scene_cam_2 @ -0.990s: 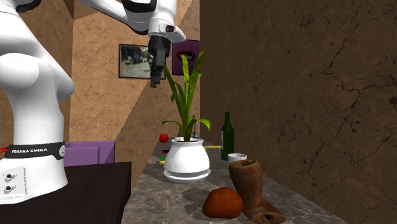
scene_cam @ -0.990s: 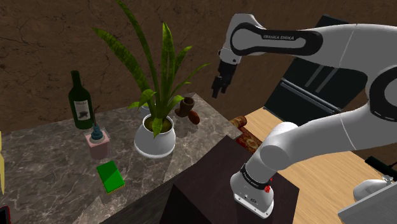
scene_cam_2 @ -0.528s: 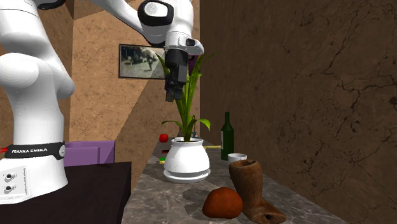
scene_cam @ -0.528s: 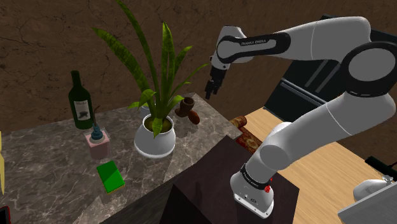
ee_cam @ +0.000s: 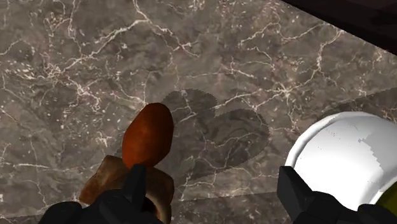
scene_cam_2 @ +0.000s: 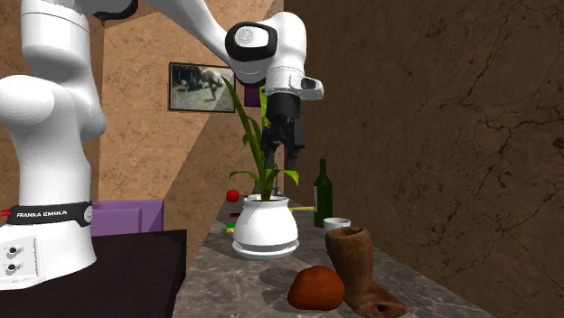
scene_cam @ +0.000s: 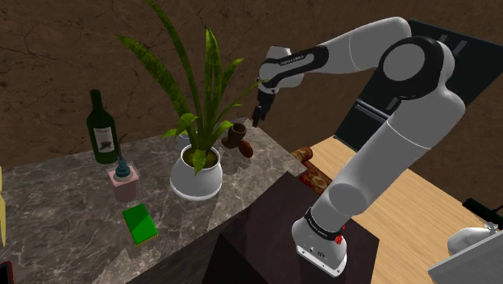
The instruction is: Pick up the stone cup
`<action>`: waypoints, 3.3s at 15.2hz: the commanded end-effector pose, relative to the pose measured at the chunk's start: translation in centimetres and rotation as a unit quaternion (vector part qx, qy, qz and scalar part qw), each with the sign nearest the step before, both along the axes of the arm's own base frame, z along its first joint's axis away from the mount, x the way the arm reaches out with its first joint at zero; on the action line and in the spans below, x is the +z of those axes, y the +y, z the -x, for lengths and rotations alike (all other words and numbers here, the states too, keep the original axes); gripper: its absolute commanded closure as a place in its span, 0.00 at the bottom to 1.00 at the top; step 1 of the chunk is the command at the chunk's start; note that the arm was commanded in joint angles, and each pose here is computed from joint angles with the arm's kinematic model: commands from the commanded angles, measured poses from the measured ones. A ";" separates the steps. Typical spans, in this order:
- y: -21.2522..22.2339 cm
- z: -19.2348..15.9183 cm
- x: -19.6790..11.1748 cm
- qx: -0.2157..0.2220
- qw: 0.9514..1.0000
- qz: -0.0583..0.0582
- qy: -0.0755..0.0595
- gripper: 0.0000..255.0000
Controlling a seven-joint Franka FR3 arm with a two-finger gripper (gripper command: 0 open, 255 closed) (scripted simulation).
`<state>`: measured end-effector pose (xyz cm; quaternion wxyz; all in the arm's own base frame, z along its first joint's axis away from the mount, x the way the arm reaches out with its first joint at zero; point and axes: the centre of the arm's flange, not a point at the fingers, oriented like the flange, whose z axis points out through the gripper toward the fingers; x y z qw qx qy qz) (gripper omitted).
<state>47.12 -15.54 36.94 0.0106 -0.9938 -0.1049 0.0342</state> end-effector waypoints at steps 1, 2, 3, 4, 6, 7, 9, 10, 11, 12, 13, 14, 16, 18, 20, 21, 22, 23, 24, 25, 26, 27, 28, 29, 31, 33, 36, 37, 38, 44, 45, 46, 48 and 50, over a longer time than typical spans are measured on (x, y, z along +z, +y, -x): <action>-1.5 -1.5 -1.6 0.011 1.000 0.001 -0.003 0.00; -2.0 -2.4 -2.3 0.016 1.000 0.002 -0.004 0.00; -2.6 -3.3 -3.1 0.021 1.000 0.002 -0.005 0.00; -3.2 -4.1 -3.8 0.025 1.000 0.003 -0.006 0.00; -4.3 -5.9 -5.4 0.035 0.999 0.003 -0.009 0.00; -4.8 -6.8 -6.1 0.040 0.999 0.004 -0.010 0.00; -5.9 -8.6 -7.6 0.050 0.999 0.005 -0.013 0.00; -6.4 -9.5 -8.3 0.055 0.998 0.005 -0.014 0.00; -6.9 -10.4 -9.1 0.060 0.998 0.005 -0.015 0.00; -7.4 -11.3 -9.8 0.065 0.998 0.006 -0.016 0.00; -7.9 -12.2 -10.6 0.070 0.997 0.006 -0.018 0.00; -8.4 -13.2 -11.3 0.075 0.997 0.007 -0.019 0.00; -8.9 -14.1 -12.5 0.079 0.997 0.007 -0.020 0.00; -8.9 -14.1 -13.6 0.079 0.997 0.007 -0.020 0.00; -8.9 -14.1 -14.6 0.079 0.997 0.007 -0.020 0.00; -8.9 -14.1 -15.2 0.079 0.997 0.007 -0.020 0.00; -8.9 -14.1 -15.7 0.079 0.997 0.007 -0.020 0.00; -8.9 -14.1 -16.0 0.079 0.997 0.007 -0.020 0.00; -8.9 -14.1 -16.0 0.079 0.997 0.007 -0.020 0.00; -8.9 -14.1 -16.0 0.079 0.997 0.007 -0.020 0.00; -8.9 -14.1 -16.0 0.079 0.997 0.007 -0.020 1.00; -8.9 -14.1 -16.0 0.079 0.997 0.007 -0.020 1.00; -8.9 -14.1 -16.0 0.079 0.997 0.007 -0.020 1.00; -8.9 -14.1 -16.0 0.079 0.997 0.007 -0.020 1.00; -8.9 -14.1 -16.0 0.079 0.997 0.007 -0.020 1.00; -8.9 -14.1 -16.0 0.079 0.997 0.007 -0.020 1.00; -8.9 -14.1 -15.5 0.079 0.997 0.007 -0.020 1.00; -8.9 -14.1 -15.0 0.079 0.997 0.007 -0.020 1.00; -8.9 -14.1 -14.4 0.079 0.997 0.007 -0.020 1.00; -8.9 -14.1 -11.3 0.079 0.997 0.007 -0.020 1.00; -8.9 -14.1 -10.7 0.079 0.997 0.007 -0.020 1.00; -8.9 -14.1 -10.2 0.079 0.997 0.007 -0.020 1.00; -8.9 -14.1 -9.1 0.079 0.997 0.007 -0.020 1.00; -8.9 -14.1 -8.1 0.079 0.997 0.007 -0.020 1.00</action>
